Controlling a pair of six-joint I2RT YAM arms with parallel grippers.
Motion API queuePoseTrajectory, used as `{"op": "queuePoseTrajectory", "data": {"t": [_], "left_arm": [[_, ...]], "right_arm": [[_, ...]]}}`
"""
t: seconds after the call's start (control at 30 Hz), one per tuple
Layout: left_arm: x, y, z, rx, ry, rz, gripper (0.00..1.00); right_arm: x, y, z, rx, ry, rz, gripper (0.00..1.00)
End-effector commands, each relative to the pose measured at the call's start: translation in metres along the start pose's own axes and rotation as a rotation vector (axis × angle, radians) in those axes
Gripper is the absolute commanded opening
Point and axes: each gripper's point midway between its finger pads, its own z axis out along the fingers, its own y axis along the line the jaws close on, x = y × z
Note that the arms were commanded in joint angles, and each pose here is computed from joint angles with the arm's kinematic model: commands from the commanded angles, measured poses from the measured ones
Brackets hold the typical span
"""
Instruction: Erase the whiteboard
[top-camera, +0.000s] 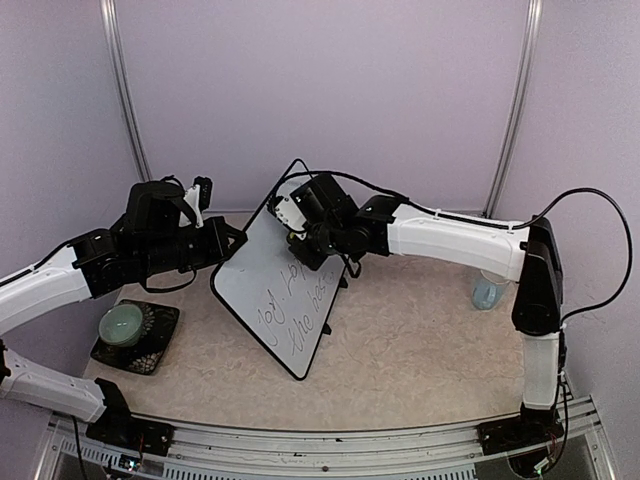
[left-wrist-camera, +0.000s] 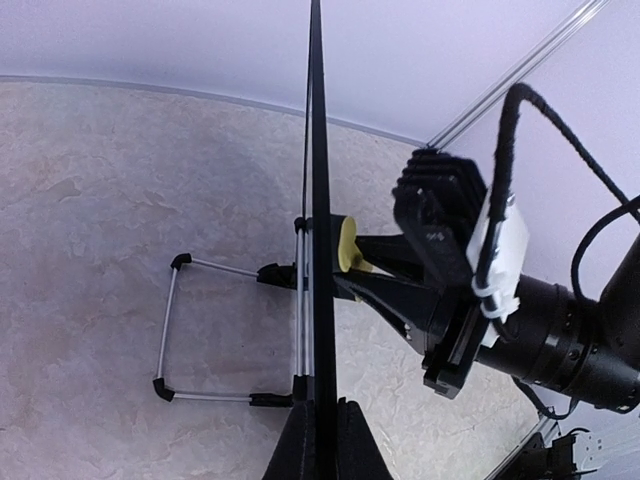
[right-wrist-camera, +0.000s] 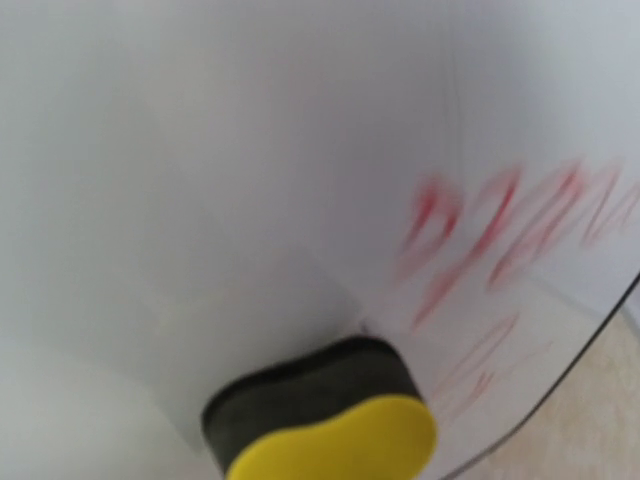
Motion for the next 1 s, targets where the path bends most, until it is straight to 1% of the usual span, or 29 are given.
{"op": "queuePoseTrajectory", "data": {"t": [0.0, 0.1, 0.17, 0.3, 0.5, 0.63, 0.83, 0.97], "left_arm": [[0.013, -0.030, -0.008, 0.133, 0.071, 0.025, 0.00], [0.014, -0.030, -0.008, 0.134, 0.071, 0.026, 0.00], [0.014, -0.029, -0.008, 0.135, 0.071, 0.025, 0.00], [0.014, -0.030, -0.008, 0.139, 0.069, 0.023, 0.00], [0.013, -0.029, -0.010, 0.136, 0.065, 0.021, 0.00], [0.014, -0.029, -0.010, 0.136, 0.065, 0.018, 0.00], [0.015, -0.028, -0.010, 0.134, 0.065, 0.017, 0.00], [0.016, -0.030, -0.007, 0.142, 0.072, 0.018, 0.00]], "right_arm": [[0.044, 0.033, 0.014, -0.071, 0.090, -0.038, 0.00], [0.051, 0.034, 0.014, -0.072, 0.102, -0.035, 0.00], [0.046, 0.034, 0.010, -0.079, 0.085, -0.028, 0.00], [0.027, 0.039, 0.003, -0.111, 0.030, -0.017, 0.00], [0.000, 0.057, -0.012, -0.104, -0.047, -0.084, 0.00], [-0.015, 0.064, -0.025, -0.111, -0.093, -0.096, 0.00], [-0.012, 0.083, -0.034, -0.160, -0.097, -0.116, 0.00], [-0.012, 0.068, -0.029, -0.079, -0.089, -0.113, 0.00]]}}
